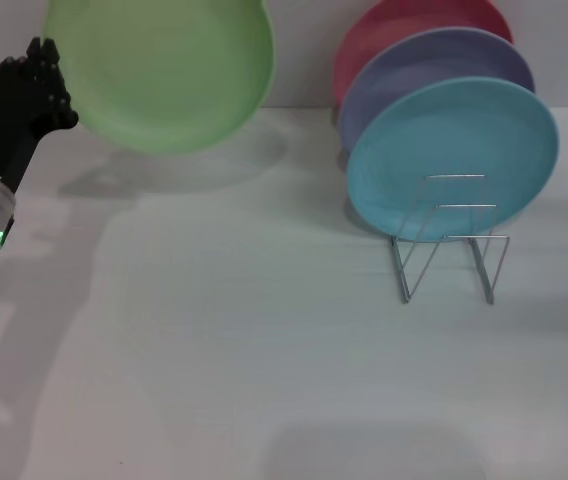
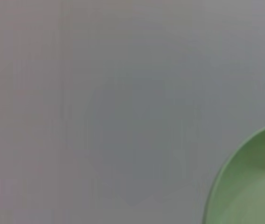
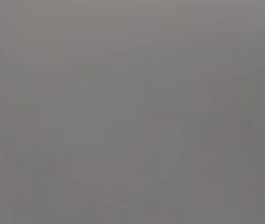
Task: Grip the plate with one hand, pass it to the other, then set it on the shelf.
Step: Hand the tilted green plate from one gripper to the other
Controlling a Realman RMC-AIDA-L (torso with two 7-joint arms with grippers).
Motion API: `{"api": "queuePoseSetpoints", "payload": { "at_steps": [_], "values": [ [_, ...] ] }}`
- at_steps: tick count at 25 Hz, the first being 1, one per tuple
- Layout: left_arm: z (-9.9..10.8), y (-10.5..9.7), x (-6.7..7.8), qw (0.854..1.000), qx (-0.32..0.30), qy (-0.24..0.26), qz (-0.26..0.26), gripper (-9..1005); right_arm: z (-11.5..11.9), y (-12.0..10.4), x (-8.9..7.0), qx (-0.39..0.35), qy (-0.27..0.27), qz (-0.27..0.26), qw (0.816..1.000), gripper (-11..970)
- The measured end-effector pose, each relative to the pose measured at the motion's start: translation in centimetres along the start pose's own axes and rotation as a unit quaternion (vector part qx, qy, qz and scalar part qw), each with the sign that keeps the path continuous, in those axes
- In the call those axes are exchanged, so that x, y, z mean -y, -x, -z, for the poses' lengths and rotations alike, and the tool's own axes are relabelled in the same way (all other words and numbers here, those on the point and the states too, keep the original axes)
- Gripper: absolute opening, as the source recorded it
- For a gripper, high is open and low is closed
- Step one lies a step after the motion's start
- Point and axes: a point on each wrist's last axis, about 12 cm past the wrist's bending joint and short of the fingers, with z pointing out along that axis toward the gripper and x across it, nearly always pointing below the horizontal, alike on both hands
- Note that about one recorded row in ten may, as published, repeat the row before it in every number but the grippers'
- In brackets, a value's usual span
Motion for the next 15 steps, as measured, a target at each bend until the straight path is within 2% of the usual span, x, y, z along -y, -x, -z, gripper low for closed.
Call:
{"api": "queuePoseSetpoints", "payload": {
  "at_steps": [2, 5, 8, 12, 13, 15],
  "values": [
    [0.8, -0.7, -0.7, 0.999, -0.004, 0.006, 0.038, 30, 0.8, 0.0, -0.4, 0.009, 0.020, -0.001, 1.000, 638],
    [1.4, -1.3, -1.1, 0.998, -0.005, 0.010, 0.058, 30, 1.9, 0.1, -0.7, 0.024, 0.035, -0.006, 0.999, 638],
    [1.6, -1.5, -1.2, 0.998, -0.006, 0.011, 0.062, 30, 2.9, 0.3, -0.8, 0.038, 0.049, -0.009, 0.998, 637],
    [1.7, -1.7, -1.0, 0.998, -0.009, 0.010, 0.062, 30, 5.7, 0.9, -1.7, 0.075, 0.103, -0.022, 0.992, 637],
    [1.7, -1.7, -0.9, 0.998, -0.010, 0.010, 0.063, 30, 5.7, 0.9, -1.7, 0.075, 0.103, -0.022, 0.992, 637],
    [1.9, -1.9, -0.9, 0.998, -0.011, 0.010, 0.065, 30, 7.2, 0.9, -2.9, 0.082, 0.145, -0.040, 0.985, 637]
  ]
}}
